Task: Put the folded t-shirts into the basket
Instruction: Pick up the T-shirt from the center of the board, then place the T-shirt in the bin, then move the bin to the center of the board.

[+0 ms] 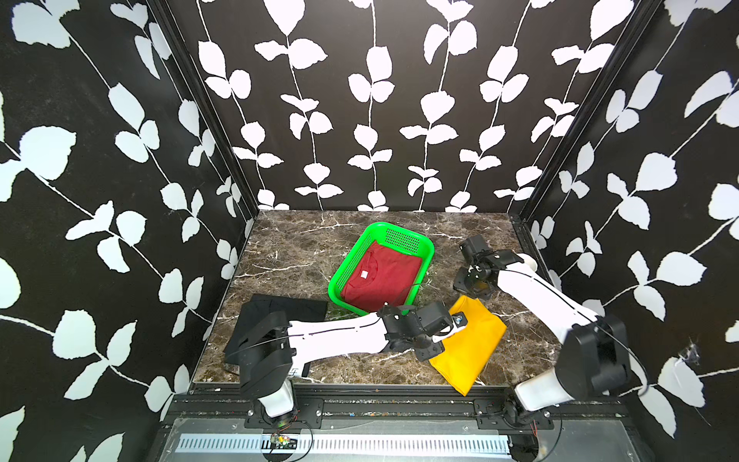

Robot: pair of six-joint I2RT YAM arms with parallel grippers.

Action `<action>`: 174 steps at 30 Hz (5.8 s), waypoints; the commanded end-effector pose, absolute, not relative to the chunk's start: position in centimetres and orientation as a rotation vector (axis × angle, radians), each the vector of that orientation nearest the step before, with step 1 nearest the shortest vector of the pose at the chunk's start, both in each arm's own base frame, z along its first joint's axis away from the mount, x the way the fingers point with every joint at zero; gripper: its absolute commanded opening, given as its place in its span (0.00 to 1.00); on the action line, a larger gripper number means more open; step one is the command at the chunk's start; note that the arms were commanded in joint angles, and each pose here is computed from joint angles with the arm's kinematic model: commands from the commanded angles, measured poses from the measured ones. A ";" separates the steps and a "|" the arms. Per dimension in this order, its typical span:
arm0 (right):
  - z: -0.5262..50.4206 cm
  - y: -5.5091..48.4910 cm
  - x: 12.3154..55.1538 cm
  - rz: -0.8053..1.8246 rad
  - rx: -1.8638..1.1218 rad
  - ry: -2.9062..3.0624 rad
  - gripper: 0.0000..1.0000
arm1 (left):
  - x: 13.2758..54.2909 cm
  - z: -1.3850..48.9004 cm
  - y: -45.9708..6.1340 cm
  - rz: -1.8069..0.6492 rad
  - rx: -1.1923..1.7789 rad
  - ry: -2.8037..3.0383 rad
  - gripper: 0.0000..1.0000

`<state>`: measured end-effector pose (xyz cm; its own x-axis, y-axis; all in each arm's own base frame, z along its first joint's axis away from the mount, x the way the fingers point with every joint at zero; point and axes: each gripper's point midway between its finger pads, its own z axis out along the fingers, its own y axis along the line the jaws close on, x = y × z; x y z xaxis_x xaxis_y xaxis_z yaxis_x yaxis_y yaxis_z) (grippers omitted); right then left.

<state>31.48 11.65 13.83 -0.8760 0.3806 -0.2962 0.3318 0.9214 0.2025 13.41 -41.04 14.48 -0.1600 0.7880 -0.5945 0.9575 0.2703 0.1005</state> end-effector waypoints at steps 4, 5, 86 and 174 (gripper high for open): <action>20.7 13.9 32.9 0.290 0.473 2.593 0.00 | 13.2 18.9 -38.5 -0.437 1.445 2.004 0.00; 21.7 14.1 33.2 0.300 0.467 2.573 0.00 | 13.4 19.6 -38.1 -0.428 1.425 2.004 0.00; 18.0 34.9 53.7 0.664 0.351 2.447 0.03 | 32.6 9.3 -16.4 0.125 0.500 2.426 0.00; 9.9 60.7 15.1 0.845 -1.201 2.031 0.54 | 25.9 18.9 8.5 0.218 -1.077 2.149 0.99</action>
<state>15.72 58.83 10.61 -0.3924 -0.5312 -0.7509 -0.9011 0.3858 0.1980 25.38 8.76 18.46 -0.3622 -0.6405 -0.6771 -0.7807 0.6054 -0.1551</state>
